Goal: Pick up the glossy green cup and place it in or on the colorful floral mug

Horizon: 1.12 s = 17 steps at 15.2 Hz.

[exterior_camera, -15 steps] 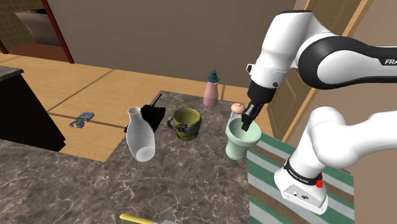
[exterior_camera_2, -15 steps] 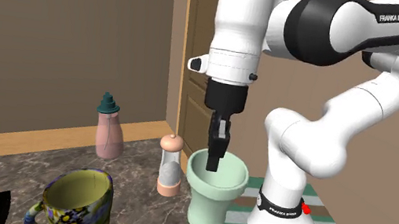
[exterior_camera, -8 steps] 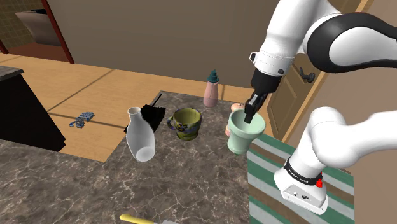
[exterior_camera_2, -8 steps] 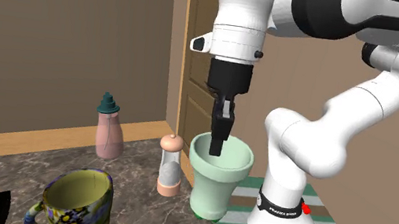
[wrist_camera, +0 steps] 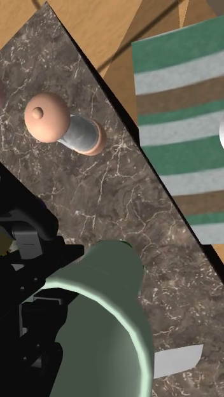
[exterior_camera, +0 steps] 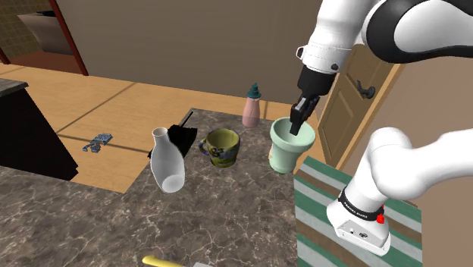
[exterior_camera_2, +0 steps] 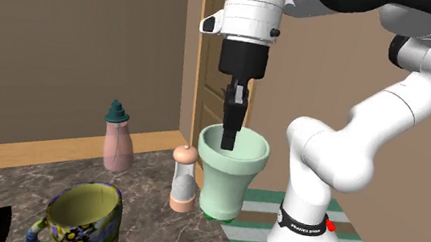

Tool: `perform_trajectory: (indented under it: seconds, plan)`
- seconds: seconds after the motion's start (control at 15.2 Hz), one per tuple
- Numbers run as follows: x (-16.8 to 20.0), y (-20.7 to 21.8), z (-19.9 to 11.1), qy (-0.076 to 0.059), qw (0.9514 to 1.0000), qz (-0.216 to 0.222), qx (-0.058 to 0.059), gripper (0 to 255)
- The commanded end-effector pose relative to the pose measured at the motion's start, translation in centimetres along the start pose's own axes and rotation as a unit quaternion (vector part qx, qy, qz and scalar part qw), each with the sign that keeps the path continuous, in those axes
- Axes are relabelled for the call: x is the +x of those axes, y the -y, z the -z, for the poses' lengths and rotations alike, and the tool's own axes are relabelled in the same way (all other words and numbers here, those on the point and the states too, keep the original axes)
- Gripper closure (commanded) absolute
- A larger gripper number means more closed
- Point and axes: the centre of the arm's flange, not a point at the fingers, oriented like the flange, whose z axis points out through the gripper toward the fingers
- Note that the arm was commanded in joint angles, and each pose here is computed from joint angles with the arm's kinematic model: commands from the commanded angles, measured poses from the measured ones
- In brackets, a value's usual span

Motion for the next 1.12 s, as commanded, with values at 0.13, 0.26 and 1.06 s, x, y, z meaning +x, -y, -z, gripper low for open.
perform_trajectory:
  seconds: [0.13, 0.26, 1.06]
  plan:
    - [5.1, -0.4, 0.8, 0.000, 1.0000, 0.000, 0.000, 255]
    - [7.7, -0.7, 1.1, 0.000, 1.0000, 0.000, 0.000, 255]
    - [23.3, -2.4, 3.1, 0.000, 1.0000, 0.000, 0.000, 255]
